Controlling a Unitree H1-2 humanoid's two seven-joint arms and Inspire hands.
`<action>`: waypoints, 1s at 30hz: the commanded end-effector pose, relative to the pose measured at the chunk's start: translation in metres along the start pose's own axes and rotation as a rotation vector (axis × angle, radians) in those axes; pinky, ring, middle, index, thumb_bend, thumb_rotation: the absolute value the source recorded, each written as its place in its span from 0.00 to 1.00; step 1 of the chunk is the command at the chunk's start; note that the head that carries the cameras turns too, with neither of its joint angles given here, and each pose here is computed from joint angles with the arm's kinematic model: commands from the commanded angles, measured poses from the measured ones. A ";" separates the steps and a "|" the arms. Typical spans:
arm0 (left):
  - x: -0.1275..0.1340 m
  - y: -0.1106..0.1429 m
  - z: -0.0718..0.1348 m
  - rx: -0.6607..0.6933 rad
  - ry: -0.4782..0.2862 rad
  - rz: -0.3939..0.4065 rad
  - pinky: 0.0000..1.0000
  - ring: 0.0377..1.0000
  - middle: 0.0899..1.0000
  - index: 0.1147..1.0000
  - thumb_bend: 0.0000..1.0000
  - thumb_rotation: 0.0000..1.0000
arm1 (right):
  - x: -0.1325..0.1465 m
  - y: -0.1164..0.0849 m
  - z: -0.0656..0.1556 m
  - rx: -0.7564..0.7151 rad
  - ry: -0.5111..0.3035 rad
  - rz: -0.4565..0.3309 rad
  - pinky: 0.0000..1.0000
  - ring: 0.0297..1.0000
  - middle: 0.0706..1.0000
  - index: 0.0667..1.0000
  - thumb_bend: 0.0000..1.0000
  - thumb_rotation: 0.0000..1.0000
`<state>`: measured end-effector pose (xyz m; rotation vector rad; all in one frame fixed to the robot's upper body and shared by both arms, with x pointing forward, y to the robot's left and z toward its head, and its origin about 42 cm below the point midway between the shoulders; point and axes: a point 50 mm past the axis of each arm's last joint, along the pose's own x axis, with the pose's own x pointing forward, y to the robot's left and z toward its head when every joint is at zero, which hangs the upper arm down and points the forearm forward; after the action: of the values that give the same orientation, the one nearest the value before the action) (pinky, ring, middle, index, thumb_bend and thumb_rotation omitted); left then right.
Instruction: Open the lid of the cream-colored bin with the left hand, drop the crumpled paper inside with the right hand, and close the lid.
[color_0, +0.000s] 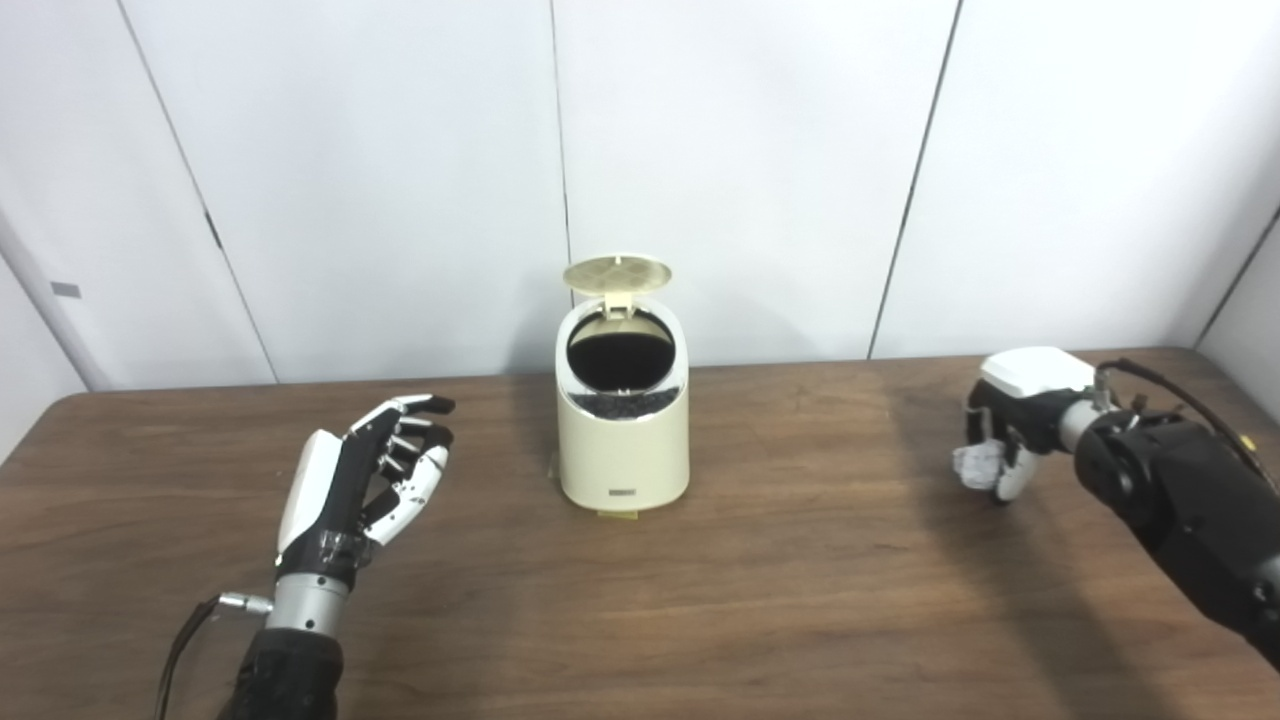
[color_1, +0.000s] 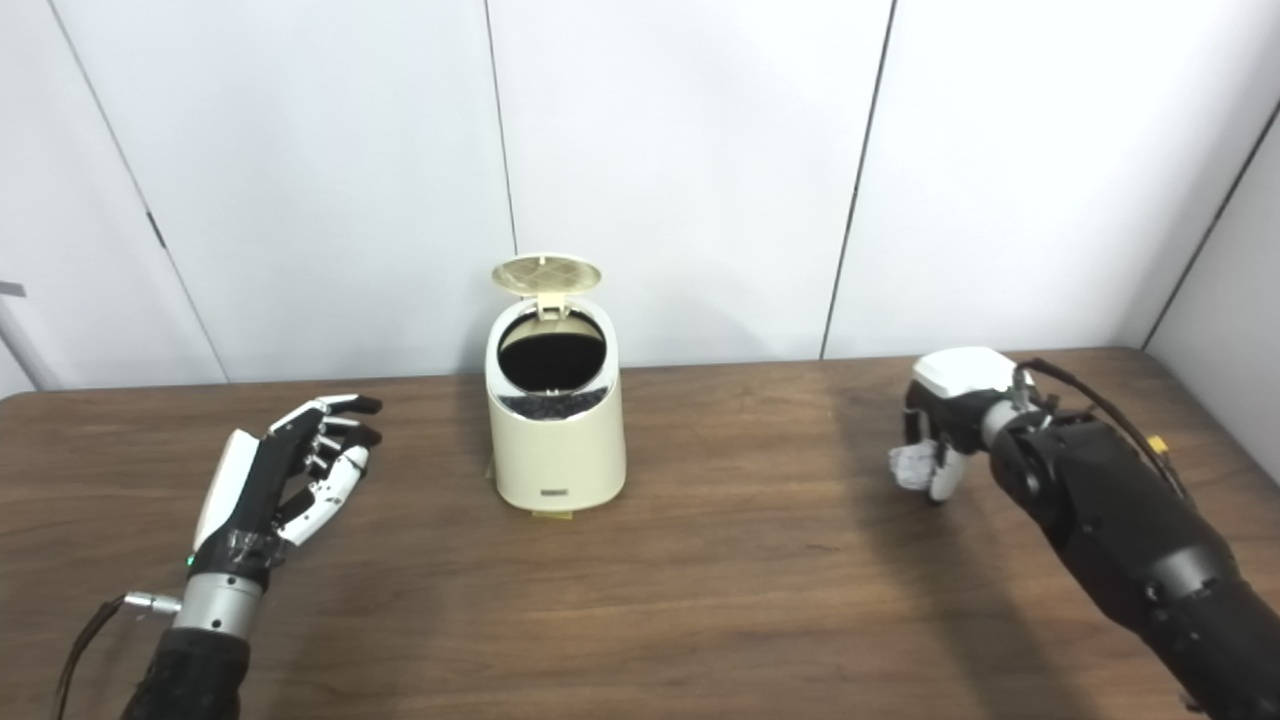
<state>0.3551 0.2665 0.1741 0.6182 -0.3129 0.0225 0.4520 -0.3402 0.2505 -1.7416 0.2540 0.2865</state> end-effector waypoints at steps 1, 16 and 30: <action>0.014 0.010 0.016 0.008 -0.076 0.051 0.37 0.51 0.61 0.71 0.28 0.63 | -0.005 -0.050 -0.002 -0.022 0.042 -0.098 0.17 0.23 0.43 0.45 0.53 0.00; 0.015 0.010 0.016 0.008 -0.083 0.047 0.52 0.66 0.68 0.70 0.27 0.63 | -0.031 -0.116 0.021 -0.022 -0.108 -0.201 0.26 0.31 0.42 0.45 0.53 0.00; 0.018 0.003 0.016 -0.004 -0.088 0.037 0.55 0.68 0.70 0.71 0.26 0.59 | -0.071 -0.164 0.082 -0.103 -0.323 -0.328 0.44 0.37 0.37 0.45 0.53 0.00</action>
<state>0.3573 0.2624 0.1705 0.6110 -0.3110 0.0100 0.4374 -0.2366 0.3727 -1.7358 -0.1717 0.4099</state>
